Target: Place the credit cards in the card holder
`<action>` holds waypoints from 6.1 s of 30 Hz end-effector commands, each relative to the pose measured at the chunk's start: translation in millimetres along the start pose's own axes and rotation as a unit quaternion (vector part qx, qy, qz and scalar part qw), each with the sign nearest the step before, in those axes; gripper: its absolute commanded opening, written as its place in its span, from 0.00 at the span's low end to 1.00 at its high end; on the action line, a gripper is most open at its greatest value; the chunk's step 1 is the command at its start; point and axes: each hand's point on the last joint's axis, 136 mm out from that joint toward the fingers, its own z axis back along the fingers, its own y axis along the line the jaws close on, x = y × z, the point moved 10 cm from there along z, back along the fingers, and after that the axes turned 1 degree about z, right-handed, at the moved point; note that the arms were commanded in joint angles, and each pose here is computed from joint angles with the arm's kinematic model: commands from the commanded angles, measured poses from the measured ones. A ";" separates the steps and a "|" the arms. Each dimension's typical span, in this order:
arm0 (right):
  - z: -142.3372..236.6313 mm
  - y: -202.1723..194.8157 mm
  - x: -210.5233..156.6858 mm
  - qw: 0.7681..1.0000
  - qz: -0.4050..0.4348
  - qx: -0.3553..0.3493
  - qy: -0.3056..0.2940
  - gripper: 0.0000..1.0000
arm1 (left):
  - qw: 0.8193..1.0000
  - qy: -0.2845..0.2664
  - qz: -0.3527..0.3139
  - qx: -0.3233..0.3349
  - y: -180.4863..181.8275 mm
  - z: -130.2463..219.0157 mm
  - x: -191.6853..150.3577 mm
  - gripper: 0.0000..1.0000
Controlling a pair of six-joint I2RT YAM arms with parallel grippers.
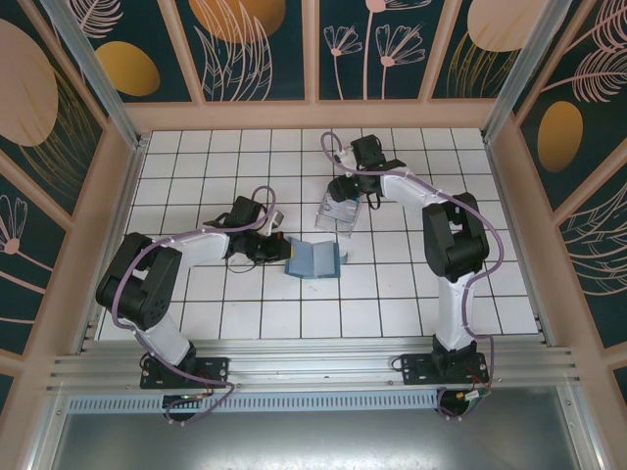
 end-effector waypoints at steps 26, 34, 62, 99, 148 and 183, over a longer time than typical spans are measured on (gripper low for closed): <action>25.1 -0.4 17.3 0.999 0.012 -0.011 -0.042 0.40 | 1.000 0.001 0.001 -0.011 0.9 0.3 -0.4 0.08; 32.9 2.8 21.7 0.998 0.018 0.003 -0.054 0.26 | 1.000 0.000 -0.001 -0.012 -0.2 0.1 0.9 0.08; 74.6 5.1 36.8 0.991 0.006 0.082 -0.110 0.06 | 1.000 0.003 0.007 -0.014 4.9 -3.9 -3.1 0.08; 47.8 111.2 -155.2 0.891 -0.365 0.266 -0.038 0.00 | 0.998 -0.030 0.053 -0.020 23.6 -0.1 -34.5 0.09; 27.6 109.8 -169.8 0.864 -0.386 0.322 -0.042 0.00 | 0.998 -0.015 0.064 0.018 37.5 -6.7 -42.2 0.10; 3.9 144.0 -157.5 0.887 -0.389 0.244 -0.031 0.00 | 0.997 -0.015 0.080 0.013 39.6 -1.9 -53.1 0.18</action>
